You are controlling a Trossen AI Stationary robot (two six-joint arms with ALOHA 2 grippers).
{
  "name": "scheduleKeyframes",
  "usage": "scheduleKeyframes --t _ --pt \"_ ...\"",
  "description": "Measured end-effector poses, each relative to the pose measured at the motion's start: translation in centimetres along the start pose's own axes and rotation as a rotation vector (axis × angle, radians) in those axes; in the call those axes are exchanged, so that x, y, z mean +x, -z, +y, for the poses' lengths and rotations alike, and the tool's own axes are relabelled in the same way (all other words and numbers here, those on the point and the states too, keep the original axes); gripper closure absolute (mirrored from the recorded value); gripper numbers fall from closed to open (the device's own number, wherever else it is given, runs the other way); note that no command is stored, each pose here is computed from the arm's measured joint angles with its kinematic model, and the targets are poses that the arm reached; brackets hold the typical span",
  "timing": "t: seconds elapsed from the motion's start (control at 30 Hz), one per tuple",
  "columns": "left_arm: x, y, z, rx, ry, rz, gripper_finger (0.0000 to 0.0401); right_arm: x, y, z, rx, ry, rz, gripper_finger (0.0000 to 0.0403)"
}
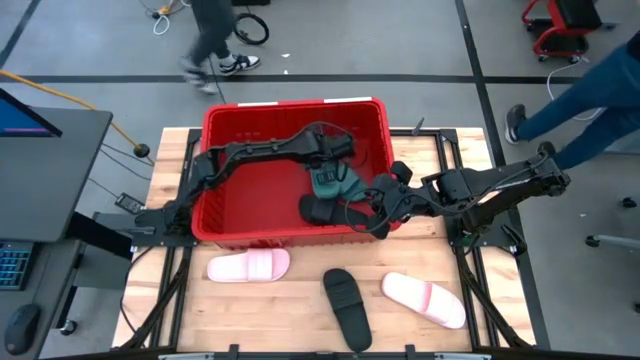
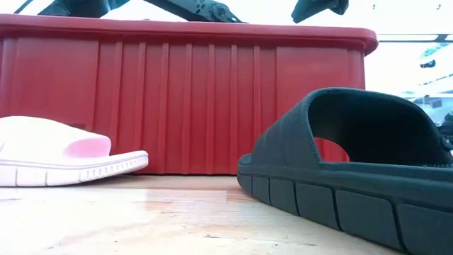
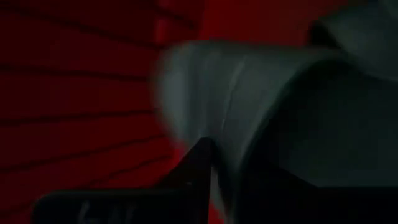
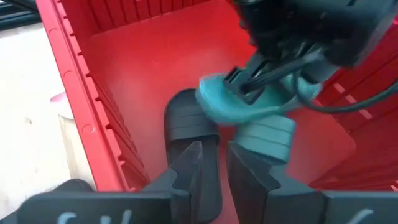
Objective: Pick and place slides into bin
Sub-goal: Put the green slide into the red bin, then put the left pink slide into the red bin
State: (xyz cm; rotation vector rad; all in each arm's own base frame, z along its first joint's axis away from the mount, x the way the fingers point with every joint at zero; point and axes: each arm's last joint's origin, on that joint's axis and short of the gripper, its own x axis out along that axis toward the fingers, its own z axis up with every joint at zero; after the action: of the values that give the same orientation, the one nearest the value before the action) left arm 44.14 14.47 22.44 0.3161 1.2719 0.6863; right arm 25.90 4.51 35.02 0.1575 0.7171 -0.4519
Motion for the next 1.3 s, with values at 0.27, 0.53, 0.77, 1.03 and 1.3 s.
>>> scheduleKeyframes --t 0.27,0.53,0.77,1.03,1.3 --pt "-0.6 -0.2 -0.9 0.046 0.002 -0.018 0.0360 0.0 0.0 0.0 0.000 -0.001 0.000 0.0323" --pt "-0.2 0.0 -0.4 0.005 0.049 -0.006 0.0285 0.0 0.0 0.0 0.008 -0.002 0.001 0.0323" --pt "-1.4 -0.1 -1.5 0.048 0.062 -0.003 0.0219 0.0 0.0 0.0 0.007 -0.001 0.001 0.0323" --pt "-6.9 -1.4 -2.3 0.106 -0.023 -0.060 0.0192 0.0 0.0 0.0 0.007 -0.001 0.001 0.0323" --pt "-15.0 -1.9 -1.7 0.095 -0.021 -0.188 0.0196 -0.8 1.2 0.9 0.017 -0.012 0.052 0.0323"
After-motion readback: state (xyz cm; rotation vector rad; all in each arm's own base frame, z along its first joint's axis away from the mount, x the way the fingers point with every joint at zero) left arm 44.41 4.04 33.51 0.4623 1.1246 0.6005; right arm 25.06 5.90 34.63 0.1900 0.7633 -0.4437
